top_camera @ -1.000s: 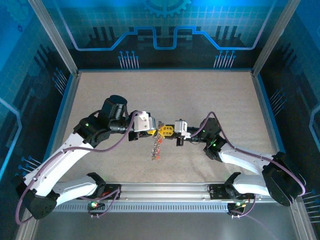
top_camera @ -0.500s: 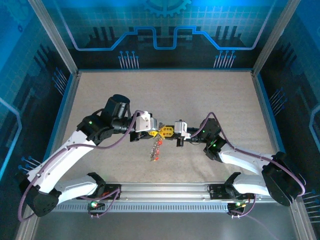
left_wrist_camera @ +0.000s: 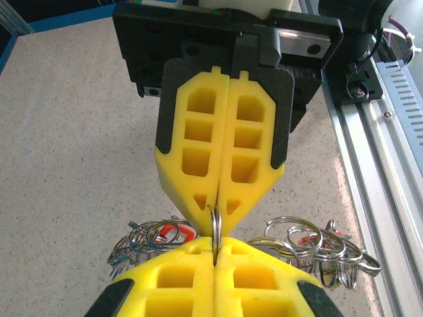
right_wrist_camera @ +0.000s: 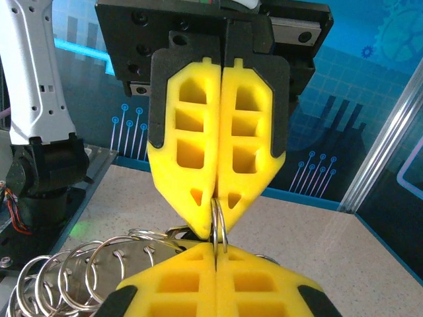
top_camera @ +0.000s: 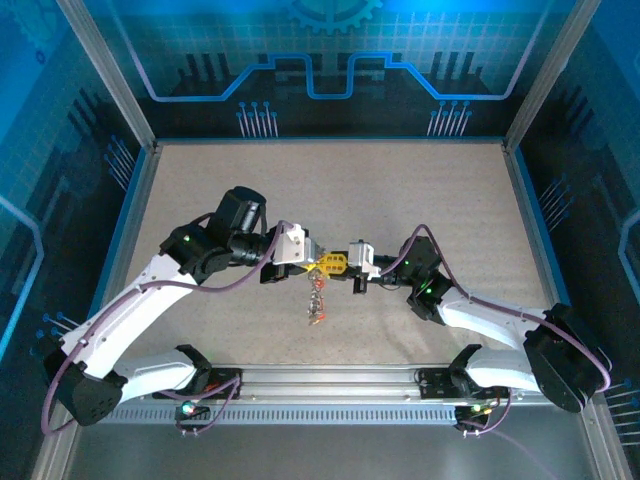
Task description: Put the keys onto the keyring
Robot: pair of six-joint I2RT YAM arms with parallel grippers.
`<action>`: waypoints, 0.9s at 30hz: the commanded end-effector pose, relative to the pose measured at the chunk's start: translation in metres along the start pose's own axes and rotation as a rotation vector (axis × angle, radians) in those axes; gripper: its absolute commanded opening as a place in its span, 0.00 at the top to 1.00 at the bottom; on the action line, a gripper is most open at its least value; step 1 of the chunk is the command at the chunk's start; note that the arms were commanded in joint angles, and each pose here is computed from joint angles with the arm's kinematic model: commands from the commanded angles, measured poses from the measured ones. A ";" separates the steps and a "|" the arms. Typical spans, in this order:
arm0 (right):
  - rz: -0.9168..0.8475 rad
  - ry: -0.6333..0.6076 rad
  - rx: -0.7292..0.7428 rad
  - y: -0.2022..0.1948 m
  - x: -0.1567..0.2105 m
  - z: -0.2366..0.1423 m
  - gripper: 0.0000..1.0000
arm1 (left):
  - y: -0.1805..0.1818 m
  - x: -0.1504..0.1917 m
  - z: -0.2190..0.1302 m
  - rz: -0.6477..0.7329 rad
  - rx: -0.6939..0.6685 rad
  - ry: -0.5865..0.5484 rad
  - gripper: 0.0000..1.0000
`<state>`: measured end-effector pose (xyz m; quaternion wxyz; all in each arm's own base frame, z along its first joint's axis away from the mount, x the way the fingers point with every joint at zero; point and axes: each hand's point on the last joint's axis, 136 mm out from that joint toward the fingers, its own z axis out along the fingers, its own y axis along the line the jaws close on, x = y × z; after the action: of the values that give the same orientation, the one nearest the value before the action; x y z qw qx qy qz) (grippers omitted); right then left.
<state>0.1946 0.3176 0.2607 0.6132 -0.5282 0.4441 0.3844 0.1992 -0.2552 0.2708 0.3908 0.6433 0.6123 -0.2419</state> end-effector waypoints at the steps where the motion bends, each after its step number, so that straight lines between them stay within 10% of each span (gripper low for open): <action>1: -0.064 -0.009 0.017 -0.005 -0.012 0.000 0.91 | -0.001 -0.009 -0.012 0.049 -0.010 -0.005 1.00; 8: -0.080 0.062 0.028 -0.010 -0.005 0.001 0.78 | 0.000 0.000 -0.016 0.063 0.004 0.085 1.00; 27: -0.058 0.046 -0.033 0.000 -0.004 0.021 0.81 | 0.006 -0.003 -0.010 0.080 0.025 0.166 1.00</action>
<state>0.1984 0.3325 0.2531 0.5966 -0.5596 0.4506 0.3577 0.2032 -0.2440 0.2631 0.3206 0.6819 0.6327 -0.1789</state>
